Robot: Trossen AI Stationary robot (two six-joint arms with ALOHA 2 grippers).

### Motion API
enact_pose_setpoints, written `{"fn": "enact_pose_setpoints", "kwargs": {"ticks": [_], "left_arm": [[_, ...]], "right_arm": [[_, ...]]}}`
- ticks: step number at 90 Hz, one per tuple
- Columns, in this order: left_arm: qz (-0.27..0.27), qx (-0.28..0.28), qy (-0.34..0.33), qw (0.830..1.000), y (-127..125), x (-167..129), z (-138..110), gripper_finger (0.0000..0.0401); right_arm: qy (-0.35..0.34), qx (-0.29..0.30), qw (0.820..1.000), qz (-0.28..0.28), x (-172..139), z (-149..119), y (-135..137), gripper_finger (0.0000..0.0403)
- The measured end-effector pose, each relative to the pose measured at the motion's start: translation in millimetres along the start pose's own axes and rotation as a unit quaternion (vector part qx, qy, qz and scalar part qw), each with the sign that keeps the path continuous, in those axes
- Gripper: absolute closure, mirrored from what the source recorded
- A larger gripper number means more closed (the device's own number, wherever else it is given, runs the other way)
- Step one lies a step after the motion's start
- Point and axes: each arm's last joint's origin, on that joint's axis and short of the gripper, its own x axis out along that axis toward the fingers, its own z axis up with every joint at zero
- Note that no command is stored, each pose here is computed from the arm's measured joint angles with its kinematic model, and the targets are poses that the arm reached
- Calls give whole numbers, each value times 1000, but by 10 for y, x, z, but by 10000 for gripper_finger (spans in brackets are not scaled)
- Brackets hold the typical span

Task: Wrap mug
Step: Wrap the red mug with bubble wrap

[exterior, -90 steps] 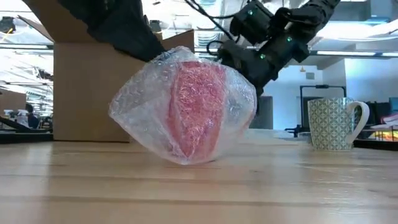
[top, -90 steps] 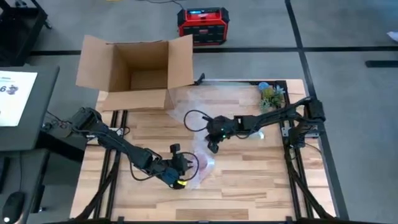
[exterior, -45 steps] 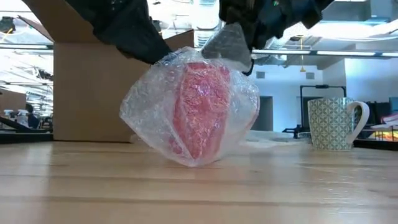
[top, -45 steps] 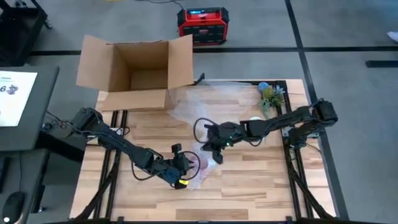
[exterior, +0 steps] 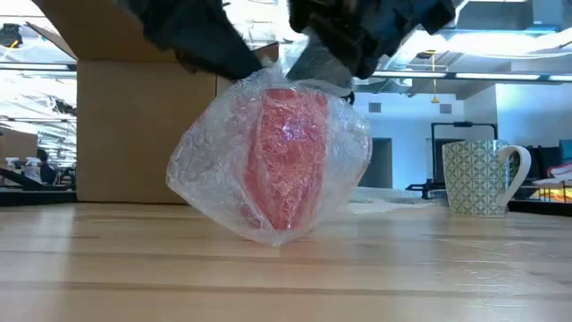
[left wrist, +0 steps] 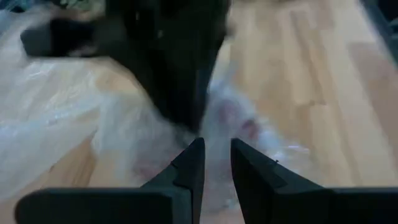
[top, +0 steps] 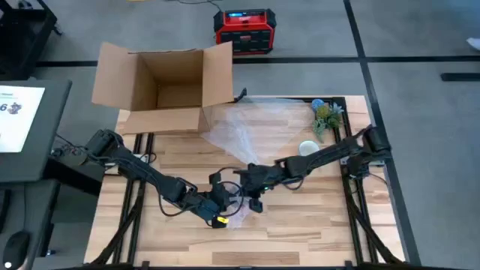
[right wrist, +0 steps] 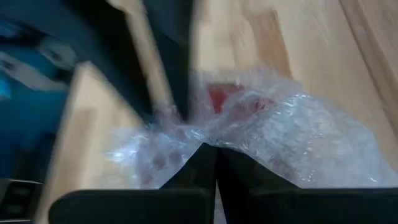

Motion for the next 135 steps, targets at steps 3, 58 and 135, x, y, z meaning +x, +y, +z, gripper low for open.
{"fn": "enact_pose_setpoints", "kwargs": {"ticks": [3,58,135], "left_arm": [[-12,-1,2,1000,-15,-10,24,345],[-13,14,54,998,4,11,-115,345],[0,27,95,995,48,-69,-179,345]], "right_arm": [[16,-4,1000,-12,38,24,15,403],[116,-67,990,-41,375,132,62,403],[154,-88,984,-33,509,184,38,403]]}}
